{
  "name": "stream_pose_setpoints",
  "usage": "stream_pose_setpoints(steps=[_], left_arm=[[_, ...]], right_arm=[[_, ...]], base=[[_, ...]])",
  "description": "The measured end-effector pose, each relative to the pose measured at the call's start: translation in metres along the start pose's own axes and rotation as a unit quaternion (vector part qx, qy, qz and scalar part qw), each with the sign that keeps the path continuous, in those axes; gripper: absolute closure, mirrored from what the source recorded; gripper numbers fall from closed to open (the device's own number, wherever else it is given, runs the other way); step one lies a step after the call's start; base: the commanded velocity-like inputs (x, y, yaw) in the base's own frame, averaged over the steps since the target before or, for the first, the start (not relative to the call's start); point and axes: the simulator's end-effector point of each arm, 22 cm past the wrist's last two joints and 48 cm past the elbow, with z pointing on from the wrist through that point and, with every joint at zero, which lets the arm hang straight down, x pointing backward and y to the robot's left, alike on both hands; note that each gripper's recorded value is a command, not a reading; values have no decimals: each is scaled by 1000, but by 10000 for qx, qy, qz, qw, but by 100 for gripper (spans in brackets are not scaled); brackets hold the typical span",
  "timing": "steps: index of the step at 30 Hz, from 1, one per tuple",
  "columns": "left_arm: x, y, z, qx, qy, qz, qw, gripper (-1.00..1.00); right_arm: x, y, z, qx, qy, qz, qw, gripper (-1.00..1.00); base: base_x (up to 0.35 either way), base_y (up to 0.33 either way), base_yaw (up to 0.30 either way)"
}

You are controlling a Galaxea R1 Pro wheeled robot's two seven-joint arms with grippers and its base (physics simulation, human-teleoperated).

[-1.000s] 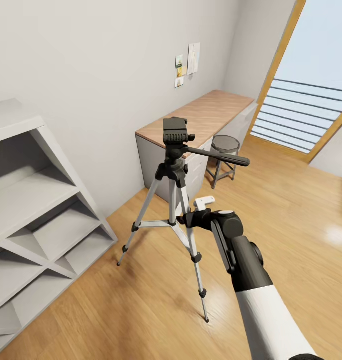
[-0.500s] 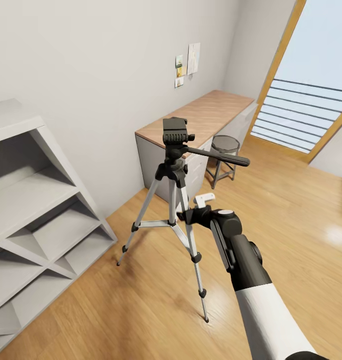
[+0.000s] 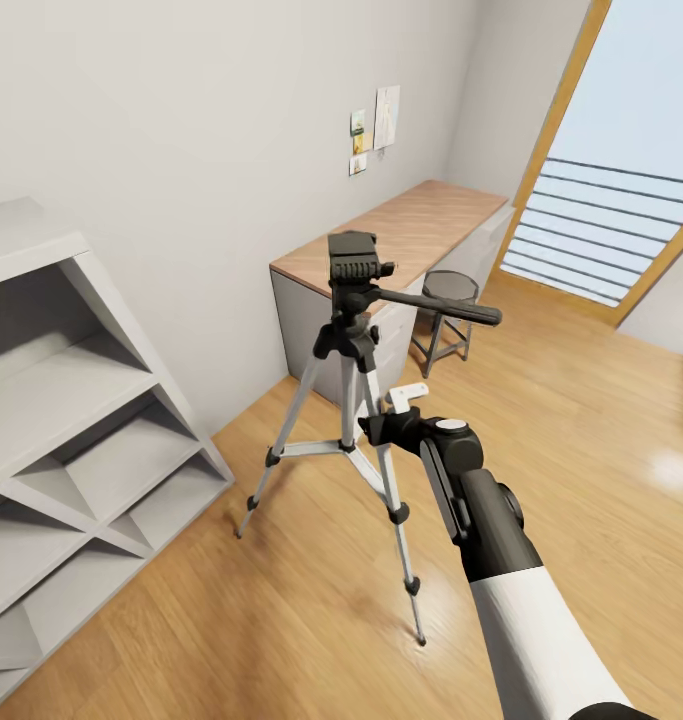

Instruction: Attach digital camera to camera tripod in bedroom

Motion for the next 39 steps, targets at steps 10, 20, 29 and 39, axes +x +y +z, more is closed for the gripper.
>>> stream_pose_setpoints(steps=[10, 20, 29, 39], left_arm=[[-1, 1, 0, -14, -10, -20, 10000, 100], [-32, -2, -2, 40, -223, 142, 9996, 100], [-201, -72, -80, 728, -516, 768, 9930, 100], [-300, -137, -212, 1230, -1312, 1339, 9745, 100]], right_arm=[[-2, 0, 0, -9, -27, 13, 10000, 100], [-7, 0, -3, 11, -94, -28, 10000, 100], [-6, 2, -3, -8, -76, -50, 10000, 100], [-6, 2, -3, -10, -73, -55, 10000, 100]], base=[[0, 0, 0], [0, 0, 0], [0, 0, 0], [0, 0, 0]])
